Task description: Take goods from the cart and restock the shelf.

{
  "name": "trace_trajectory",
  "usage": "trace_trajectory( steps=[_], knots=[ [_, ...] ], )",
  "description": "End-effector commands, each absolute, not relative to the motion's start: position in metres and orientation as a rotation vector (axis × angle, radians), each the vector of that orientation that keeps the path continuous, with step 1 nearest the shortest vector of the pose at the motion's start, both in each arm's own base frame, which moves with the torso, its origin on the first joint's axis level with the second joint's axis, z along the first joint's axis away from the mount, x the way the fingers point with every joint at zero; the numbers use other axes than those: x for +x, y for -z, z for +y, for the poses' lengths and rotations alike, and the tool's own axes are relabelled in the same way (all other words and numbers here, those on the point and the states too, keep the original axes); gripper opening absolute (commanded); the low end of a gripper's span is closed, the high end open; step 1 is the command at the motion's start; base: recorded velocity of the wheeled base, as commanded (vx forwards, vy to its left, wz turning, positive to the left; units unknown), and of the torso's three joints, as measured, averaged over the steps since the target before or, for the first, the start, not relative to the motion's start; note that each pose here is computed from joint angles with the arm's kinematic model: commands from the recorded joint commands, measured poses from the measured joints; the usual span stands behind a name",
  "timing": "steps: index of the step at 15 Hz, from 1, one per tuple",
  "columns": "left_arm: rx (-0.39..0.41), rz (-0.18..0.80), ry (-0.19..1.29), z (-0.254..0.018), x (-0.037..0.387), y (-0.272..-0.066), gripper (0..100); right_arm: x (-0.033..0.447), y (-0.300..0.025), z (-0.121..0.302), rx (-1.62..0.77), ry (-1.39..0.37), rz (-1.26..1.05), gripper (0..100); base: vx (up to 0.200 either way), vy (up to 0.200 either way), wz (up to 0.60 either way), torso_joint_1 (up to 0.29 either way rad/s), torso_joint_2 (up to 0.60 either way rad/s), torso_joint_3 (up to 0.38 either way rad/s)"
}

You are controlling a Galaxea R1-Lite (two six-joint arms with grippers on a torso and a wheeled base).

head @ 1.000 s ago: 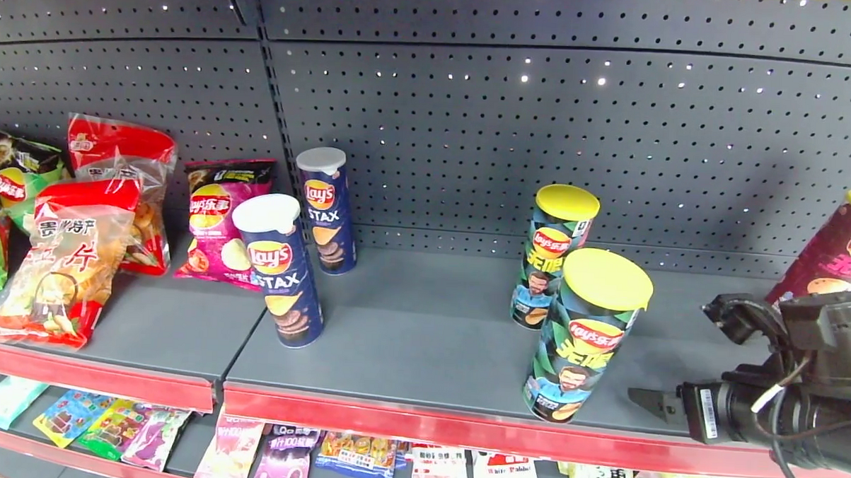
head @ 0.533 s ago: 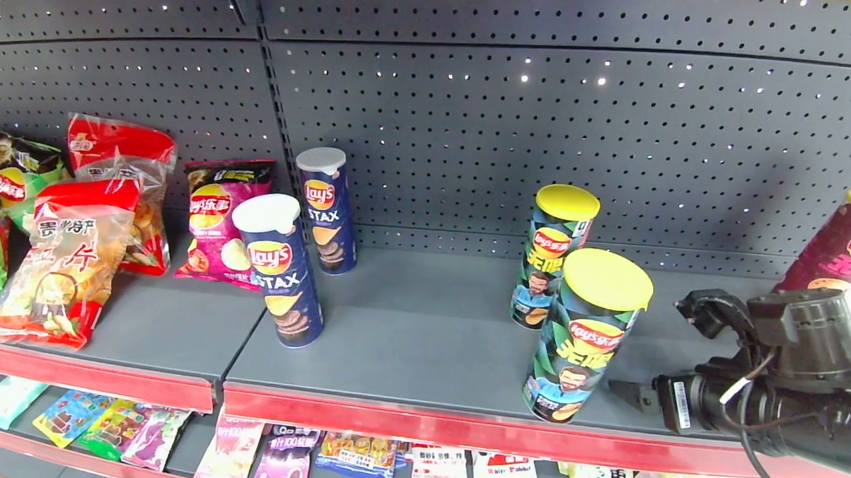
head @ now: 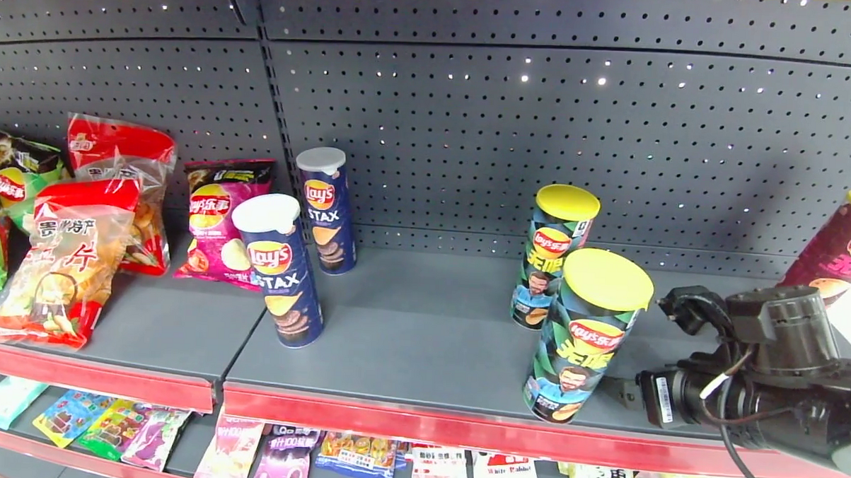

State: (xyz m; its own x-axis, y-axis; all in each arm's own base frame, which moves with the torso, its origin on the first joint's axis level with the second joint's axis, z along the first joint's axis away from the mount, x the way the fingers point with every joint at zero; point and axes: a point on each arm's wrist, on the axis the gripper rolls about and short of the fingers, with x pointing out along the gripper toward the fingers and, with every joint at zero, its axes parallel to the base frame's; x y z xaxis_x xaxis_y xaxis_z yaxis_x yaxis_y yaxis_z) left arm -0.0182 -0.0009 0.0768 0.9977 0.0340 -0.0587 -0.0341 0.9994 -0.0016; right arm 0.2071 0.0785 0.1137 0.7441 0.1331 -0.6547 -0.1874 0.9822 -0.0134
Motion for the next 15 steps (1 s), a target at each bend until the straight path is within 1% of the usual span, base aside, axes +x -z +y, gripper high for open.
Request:
trace_trajectory(
  steps=[1, 15],
  knots=[
    [-0.003, 0.061, -0.034, -0.001, -0.018, -0.077, 100, 0.209, -0.11, 0.083, -0.093, -0.18, 0.72, 100, 0.0, 0.0, 0.0, 0.0, 0.0, 0.0],
    [-0.003, 0.06, -0.034, -0.001, -0.018, -0.077, 100, 0.206, -0.109, 0.094, -0.113, -0.222, 0.722, 100, 0.0, 0.0, 0.0, 0.0, 0.0, 0.0]
  ],
)
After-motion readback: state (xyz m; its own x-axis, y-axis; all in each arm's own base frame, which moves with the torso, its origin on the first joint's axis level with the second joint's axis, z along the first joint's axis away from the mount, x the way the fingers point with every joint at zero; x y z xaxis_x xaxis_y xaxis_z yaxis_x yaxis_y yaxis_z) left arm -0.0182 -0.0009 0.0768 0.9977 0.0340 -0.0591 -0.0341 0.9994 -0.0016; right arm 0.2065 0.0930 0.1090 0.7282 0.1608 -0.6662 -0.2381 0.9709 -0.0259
